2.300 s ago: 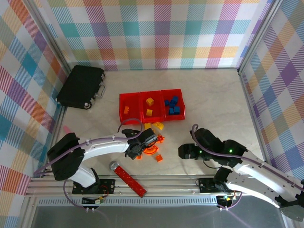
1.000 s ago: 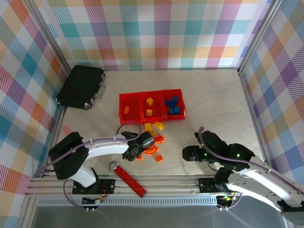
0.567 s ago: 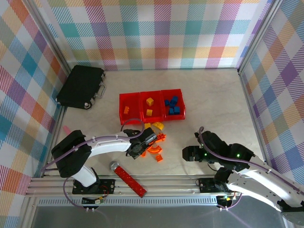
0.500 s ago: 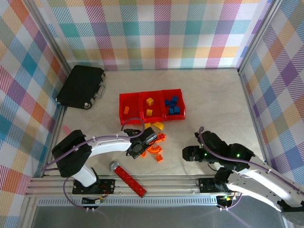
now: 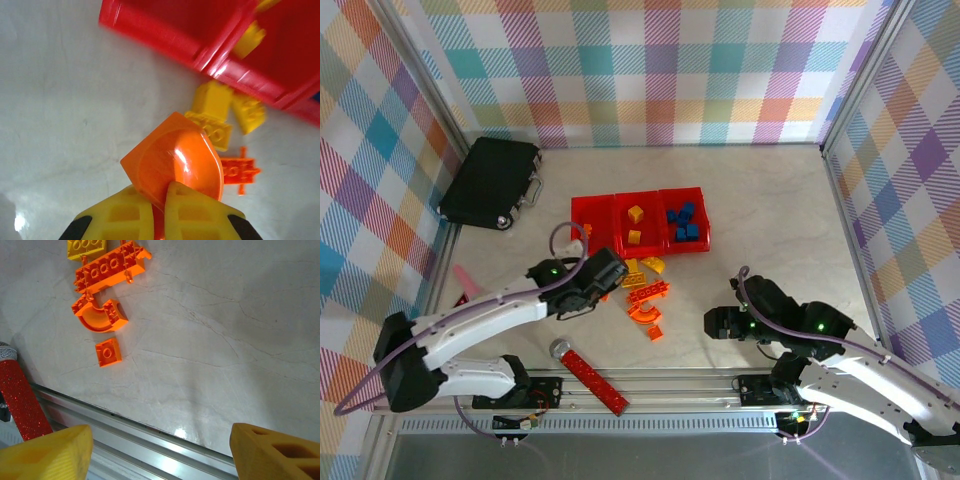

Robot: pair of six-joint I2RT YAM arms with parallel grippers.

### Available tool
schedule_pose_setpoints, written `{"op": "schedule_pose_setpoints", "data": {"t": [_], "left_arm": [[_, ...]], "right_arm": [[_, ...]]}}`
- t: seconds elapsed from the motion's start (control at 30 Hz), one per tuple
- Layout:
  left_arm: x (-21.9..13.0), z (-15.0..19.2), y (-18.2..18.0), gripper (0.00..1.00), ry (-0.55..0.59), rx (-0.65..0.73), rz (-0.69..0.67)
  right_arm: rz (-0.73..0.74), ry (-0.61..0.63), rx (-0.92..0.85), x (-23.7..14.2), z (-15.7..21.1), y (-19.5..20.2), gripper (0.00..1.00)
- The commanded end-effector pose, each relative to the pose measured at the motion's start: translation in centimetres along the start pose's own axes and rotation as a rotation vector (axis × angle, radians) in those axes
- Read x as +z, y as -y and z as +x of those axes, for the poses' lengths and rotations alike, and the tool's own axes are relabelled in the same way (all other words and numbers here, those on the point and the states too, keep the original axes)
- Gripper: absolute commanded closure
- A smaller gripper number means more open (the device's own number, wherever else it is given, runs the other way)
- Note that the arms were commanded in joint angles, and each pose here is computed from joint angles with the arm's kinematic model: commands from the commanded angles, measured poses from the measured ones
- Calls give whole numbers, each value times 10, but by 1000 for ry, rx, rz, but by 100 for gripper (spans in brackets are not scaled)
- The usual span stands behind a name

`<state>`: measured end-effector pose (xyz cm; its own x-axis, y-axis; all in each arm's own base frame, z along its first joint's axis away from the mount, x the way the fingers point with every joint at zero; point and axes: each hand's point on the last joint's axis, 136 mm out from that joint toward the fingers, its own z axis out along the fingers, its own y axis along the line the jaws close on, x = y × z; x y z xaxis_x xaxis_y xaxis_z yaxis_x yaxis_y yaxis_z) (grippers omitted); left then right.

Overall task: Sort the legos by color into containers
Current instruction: Place the lego in the container.

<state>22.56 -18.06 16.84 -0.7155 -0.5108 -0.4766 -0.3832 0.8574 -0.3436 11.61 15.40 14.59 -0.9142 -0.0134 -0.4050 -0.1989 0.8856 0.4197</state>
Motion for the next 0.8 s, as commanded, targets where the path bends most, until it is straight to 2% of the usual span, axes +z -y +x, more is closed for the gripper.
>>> {"op": "schedule_pose_setpoints", "data": {"t": [0.0, 0.17, 0.4, 0.6, 0.77], "left_arm": [[-24, -51, -7, 100, 129, 138, -39], [-33, -100, -9, 100, 166, 139, -46], [4, -147, 11, 100, 115, 134, 23], [55, -150, 44, 100, 21, 210, 8], [89, -147, 50, 100, -31, 225, -48]], "right_arm": [[7, 15, 5, -1, -7, -2, 27], [4, 12, -7, -1, -10, -7, 27], [13, 22, -8, -4, -10, -4, 27], [42, 38, -7, -10, -11, 3, 27], [56, 44, -1, -16, -9, 9, 27]]}}
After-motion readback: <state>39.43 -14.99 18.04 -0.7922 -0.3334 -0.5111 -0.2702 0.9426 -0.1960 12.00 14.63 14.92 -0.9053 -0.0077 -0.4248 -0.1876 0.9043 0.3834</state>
